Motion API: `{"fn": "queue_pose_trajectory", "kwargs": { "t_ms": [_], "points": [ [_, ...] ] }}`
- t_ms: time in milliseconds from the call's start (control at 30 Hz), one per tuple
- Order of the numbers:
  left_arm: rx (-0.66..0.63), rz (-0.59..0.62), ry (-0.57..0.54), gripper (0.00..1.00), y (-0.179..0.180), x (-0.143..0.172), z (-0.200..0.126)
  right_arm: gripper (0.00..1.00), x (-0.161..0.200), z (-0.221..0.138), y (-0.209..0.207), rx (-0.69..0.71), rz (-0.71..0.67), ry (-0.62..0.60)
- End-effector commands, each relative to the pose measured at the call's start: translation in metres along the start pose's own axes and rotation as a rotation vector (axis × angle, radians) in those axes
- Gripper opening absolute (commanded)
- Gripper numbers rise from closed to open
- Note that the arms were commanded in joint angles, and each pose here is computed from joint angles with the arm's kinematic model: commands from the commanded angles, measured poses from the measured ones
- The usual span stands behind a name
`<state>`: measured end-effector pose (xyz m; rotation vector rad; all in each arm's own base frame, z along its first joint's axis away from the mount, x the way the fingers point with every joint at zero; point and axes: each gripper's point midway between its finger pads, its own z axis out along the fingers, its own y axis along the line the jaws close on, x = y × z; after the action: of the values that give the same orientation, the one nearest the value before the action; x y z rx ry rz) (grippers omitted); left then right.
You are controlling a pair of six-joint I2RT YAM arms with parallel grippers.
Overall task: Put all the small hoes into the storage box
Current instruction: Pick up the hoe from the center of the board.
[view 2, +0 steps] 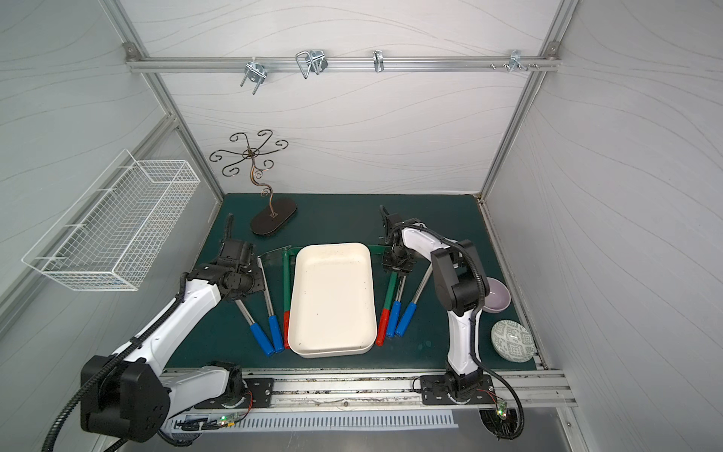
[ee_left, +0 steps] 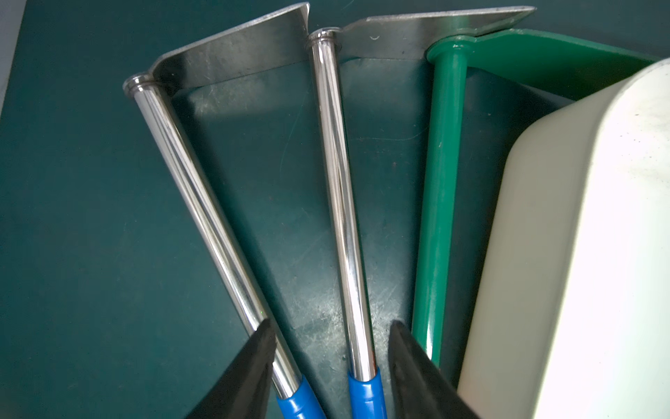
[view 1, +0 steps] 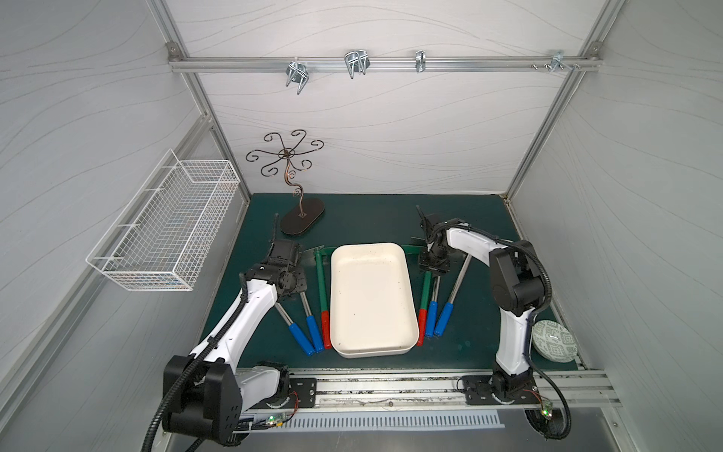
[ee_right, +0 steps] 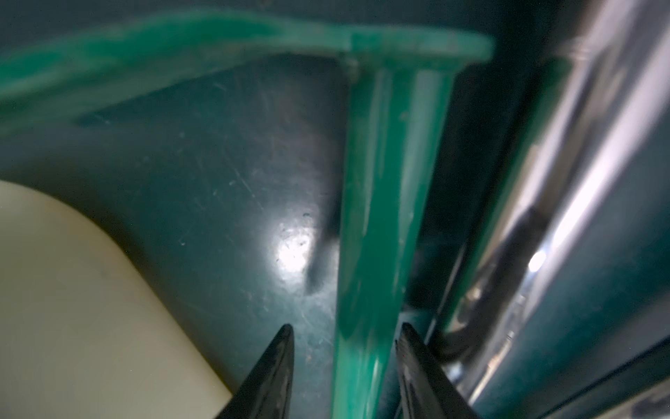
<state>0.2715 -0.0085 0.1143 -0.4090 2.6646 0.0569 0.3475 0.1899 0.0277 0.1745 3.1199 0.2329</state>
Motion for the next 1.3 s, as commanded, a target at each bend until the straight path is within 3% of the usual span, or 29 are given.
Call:
{"fn": "queue_pose_trajectory", "kwargs": {
  "t_ms": [0,167,433,767,833,1033,1267],
  "points": [
    [0.018,-0.029,-0.035,0.52,-0.005,-0.015,-0.01,0.48,0.002,0.009,0.002,0.026,0.033,0.016],
    [0.019,-0.028,-0.032,0.52,-0.006,-0.015,-0.01,0.45,0.002,0.015,-0.002,0.041,0.05,0.008],
    [0.02,-0.028,-0.035,0.52,-0.006,-0.015,-0.011,0.28,-0.001,0.005,-0.002,0.045,0.031,-0.015],
    [0.016,-0.03,-0.04,0.52,-0.005,-0.016,-0.012,0.1,-0.003,-0.046,0.004,0.025,-0.019,-0.054],
    [0.015,-0.03,-0.041,0.52,-0.004,-0.016,-0.012,0.0,-0.001,-0.057,0.007,-0.01,-0.019,-0.037],
    [0.014,-0.031,-0.045,0.52,-0.004,-0.016,-0.013,0.0,0.01,-0.085,0.002,0.026,-0.033,0.071],
    [0.009,-0.033,-0.051,0.52,-0.002,-0.016,-0.014,0.0,0.019,-0.126,-0.012,0.015,-0.034,0.043]
  ]
}}
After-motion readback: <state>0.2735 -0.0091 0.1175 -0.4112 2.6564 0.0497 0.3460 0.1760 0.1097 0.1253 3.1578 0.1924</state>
